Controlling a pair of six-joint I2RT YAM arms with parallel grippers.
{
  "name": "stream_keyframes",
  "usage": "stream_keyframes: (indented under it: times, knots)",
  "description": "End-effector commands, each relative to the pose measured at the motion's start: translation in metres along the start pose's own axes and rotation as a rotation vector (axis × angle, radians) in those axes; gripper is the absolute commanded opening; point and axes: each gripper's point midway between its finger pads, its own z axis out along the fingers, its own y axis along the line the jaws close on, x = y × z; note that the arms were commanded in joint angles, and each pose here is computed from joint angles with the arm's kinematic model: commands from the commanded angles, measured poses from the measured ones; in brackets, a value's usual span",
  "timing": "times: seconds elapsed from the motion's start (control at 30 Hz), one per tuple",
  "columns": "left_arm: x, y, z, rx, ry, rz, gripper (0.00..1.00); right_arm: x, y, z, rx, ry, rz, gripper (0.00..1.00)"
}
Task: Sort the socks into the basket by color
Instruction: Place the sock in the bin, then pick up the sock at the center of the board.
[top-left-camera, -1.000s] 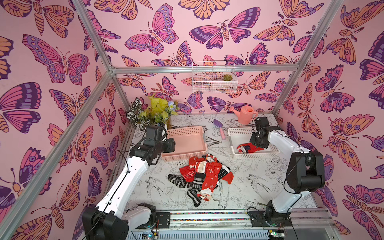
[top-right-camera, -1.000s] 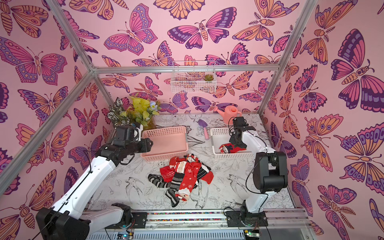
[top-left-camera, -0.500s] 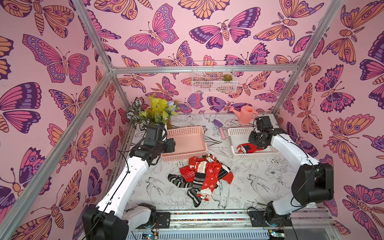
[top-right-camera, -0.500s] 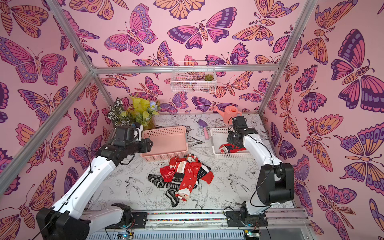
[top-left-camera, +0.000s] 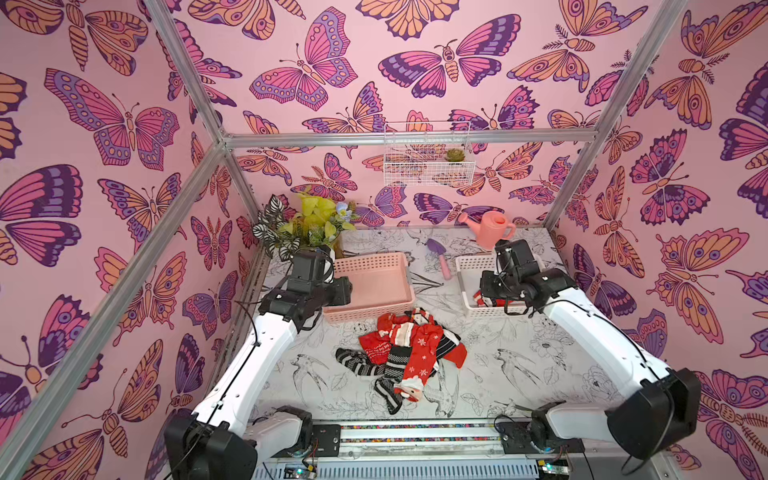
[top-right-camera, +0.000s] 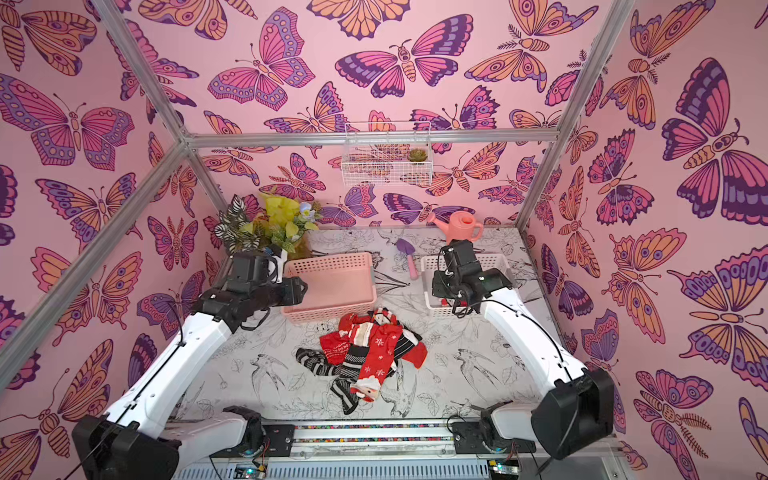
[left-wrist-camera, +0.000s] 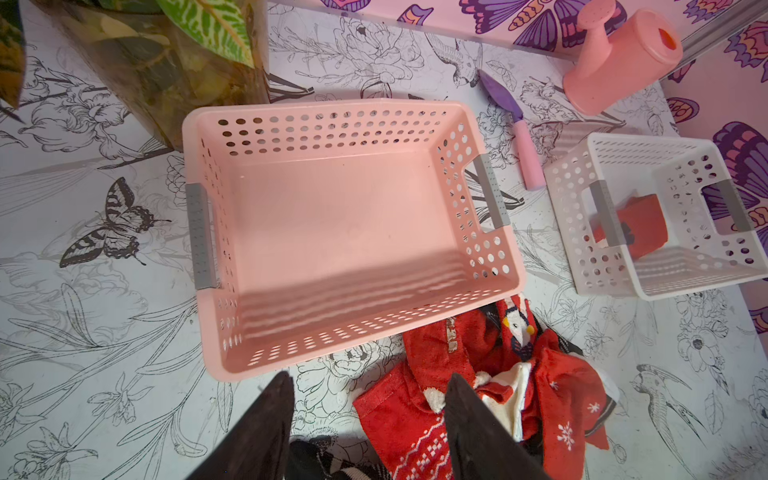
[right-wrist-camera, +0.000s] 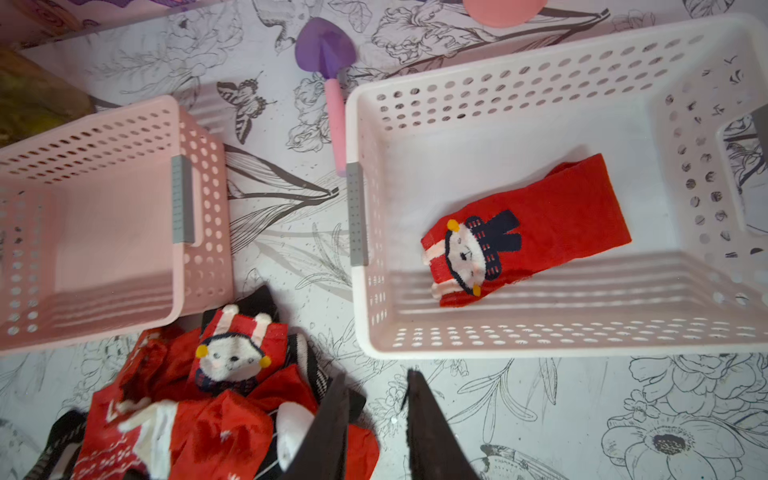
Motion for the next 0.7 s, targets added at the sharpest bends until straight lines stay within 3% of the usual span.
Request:
stream_keyframes:
  times: [0.0, 0.3, 0.67]
  knots:
    - [0.002, -0.004, 0.000, 0.020, -0.007, 0.011, 0.60, 0.025, 0.009, -0.013, -0.016, 0.054, -0.070, 0.27]
    - [0.002, -0.007, -0.002, 0.029, -0.015, 0.015, 0.60, 0.055, 0.044, -0.038, -0.071, 0.055, -0.180, 0.27]
    - [0.000, -0.008, -0.006, 0.032, -0.030, 0.019, 0.60, 0.097, 0.082, -0.026, -0.136, 0.101, -0.228, 0.27]
